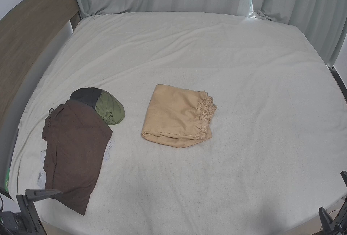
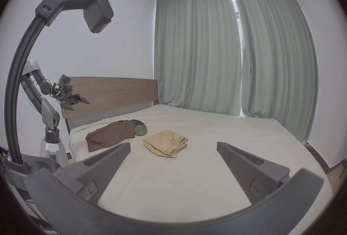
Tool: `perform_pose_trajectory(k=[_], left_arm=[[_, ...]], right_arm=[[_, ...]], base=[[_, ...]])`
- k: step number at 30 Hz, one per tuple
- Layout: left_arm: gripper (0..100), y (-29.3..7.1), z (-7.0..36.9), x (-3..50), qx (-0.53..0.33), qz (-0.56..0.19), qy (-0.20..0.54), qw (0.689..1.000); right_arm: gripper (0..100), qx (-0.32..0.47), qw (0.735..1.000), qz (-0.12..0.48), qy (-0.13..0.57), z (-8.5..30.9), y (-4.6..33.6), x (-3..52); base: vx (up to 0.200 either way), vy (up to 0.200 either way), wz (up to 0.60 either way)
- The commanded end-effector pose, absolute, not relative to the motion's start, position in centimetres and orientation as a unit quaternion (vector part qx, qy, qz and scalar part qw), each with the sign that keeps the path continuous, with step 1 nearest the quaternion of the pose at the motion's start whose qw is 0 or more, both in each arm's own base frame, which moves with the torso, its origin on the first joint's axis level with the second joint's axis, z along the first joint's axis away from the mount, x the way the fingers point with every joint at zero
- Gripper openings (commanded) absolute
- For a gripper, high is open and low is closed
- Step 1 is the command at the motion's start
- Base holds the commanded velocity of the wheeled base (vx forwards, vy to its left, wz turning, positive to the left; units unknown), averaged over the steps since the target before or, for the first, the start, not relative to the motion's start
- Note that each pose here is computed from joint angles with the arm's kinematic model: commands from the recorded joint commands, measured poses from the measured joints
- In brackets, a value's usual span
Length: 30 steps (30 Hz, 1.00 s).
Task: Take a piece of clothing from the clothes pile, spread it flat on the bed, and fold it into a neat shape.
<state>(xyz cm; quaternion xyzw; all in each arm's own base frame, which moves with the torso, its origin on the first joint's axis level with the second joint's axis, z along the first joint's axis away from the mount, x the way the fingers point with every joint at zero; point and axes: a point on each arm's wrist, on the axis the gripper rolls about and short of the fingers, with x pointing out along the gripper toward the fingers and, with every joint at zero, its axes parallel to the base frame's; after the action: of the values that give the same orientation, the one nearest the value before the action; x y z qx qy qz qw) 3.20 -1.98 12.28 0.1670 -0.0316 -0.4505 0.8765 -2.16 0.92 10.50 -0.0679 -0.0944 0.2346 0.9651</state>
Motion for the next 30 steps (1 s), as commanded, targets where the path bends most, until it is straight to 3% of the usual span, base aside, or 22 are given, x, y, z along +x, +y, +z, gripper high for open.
perform_pose_trajectory(k=[1, 6, 11, 14, 16, 23, 27, 30], left_arm=[[100, -1.7, 11.0, 0.7, 0.175, -0.445, -0.056, 0.877], [100, -1.6, 10.1, -0.9, 0.171, -0.441, -0.072, 0.878], [100, -1.5, 8.6, -2.2, 0.162, -0.414, -0.068, 0.893], [100, -1.4, 8.4, -2.6, 0.157, -0.352, -0.063, 0.921], [100, -1.4, 8.3, -2.8, 0.133, -0.321, -0.069, 0.935], [100, -0.5, 8.4, -2.4, 0.056, -0.104, -0.044, 0.992], [100, -0.1, 8.1, -2.3, 0.029, -0.009, -0.025, 0.999], [100, 0.1, 7.5, -2.4, 0.001, 0.018, 0.011, 1.000]], right_arm=[[100, -0.070, 0.967, 0.225, -0.100, 9.4, 1.0, -2.7], [100, -0.059, 0.973, 0.215, -0.058, 8.5, 0.9, -2.5], [100, -0.051, 0.986, 0.149, -0.043, 8.3, 0.6, -2.4], [100, -0.046, 0.997, 0.048, -0.032, 8.2, 0.2, -2.3], [100, -0.033, 0.999, 0.012, -0.021, 8.0, 0.0, -2.3], [100, 0.008, 1.000, -0.002, 0.003, 7.5, -0.1, -2.3], [100, -0.001, 1.000, 0.002, 0.002, 7.5, 0.0, -2.3], [100, -0.004, 1.000, 0.004, 0.002, 7.5, 0.0, -2.3]], base=[[0.000, 0.000, 0.00], [0.000, 0.000, 0.00], [0.000, 0.000, 0.00], [0.000, 0.000, 0.00], [0.000, 0.000, 0.00], [0.000, 0.000, 0.00], [0.000, 0.000, 0.00], [0.000, 0.000, 0.00]])
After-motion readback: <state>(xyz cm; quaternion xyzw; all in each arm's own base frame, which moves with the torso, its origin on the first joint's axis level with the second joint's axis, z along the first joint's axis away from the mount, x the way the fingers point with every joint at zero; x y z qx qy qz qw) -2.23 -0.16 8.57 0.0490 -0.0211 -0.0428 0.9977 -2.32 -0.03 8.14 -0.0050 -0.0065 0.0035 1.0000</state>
